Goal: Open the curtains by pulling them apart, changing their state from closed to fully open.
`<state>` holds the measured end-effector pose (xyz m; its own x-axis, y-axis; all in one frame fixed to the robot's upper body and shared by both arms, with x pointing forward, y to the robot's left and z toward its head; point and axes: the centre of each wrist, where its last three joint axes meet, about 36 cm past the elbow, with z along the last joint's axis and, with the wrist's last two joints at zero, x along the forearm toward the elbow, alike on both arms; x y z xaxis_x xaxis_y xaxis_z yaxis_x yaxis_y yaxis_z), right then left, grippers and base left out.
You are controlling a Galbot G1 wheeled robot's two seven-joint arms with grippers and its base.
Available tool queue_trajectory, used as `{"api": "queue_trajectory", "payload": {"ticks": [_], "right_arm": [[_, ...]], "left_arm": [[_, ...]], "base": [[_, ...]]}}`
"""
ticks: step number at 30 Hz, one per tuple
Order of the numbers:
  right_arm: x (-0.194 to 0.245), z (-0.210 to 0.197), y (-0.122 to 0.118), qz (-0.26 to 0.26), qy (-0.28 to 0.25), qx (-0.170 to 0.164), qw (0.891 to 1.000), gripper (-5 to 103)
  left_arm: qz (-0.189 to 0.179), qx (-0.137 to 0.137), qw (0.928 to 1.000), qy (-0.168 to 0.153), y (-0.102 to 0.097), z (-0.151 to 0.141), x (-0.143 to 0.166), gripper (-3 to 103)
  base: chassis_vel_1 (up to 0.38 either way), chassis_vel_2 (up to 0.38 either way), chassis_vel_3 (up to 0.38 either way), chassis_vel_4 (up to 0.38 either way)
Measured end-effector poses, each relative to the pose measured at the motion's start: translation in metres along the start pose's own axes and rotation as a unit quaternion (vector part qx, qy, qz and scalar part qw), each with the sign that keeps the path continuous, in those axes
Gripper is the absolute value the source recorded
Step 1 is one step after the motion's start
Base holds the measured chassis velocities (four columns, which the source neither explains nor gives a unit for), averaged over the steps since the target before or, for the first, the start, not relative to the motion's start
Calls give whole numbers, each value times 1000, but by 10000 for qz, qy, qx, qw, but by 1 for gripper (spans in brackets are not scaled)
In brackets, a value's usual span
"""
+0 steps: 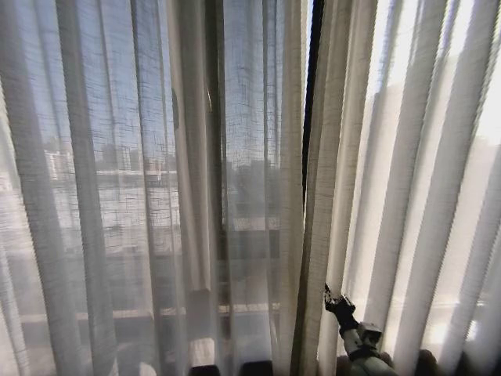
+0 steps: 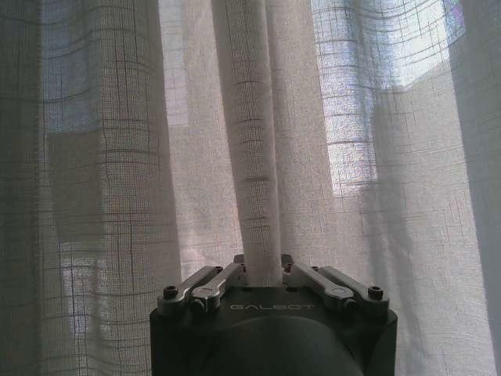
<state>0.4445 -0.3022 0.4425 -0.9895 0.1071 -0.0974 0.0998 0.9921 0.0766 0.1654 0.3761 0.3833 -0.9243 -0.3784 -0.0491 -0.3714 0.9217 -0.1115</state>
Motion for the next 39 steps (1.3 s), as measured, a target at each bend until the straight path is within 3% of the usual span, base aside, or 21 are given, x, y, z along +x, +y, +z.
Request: {"api": "queue_trajectory", "payload": {"ticks": [5, 13, 18, 33, 39], "right_arm": [[6, -3, 3, -62, 171, -187, 9997, 1], [19, -6, 13, -406, 314, -564, 9971, 0], [35, -3, 16, -688, 143, -761, 9946, 0], [41, -11, 16, -873, 16, -771, 9932, 0], [68, -12, 26, -1122, 42, -888, 9897, 0]], "left_arm": [[-12, 5, 10000, 17, 0, 1, 0, 100], [-17, 19, 10000, 60, 1, 4, 1, 100], [53, 14, 10000, 49, -3, 5, -2, 100], [48, -19, 10000, 33, -3, 3, 0, 100], [3, -5, 10000, 18, 0, 3, 0, 100]], "base": [[0, 0, 0, 0], [0, 0, 0, 0], [0, 0, 0, 0], [0, 0, 0, 0], [0, 0, 0, 0]]}}
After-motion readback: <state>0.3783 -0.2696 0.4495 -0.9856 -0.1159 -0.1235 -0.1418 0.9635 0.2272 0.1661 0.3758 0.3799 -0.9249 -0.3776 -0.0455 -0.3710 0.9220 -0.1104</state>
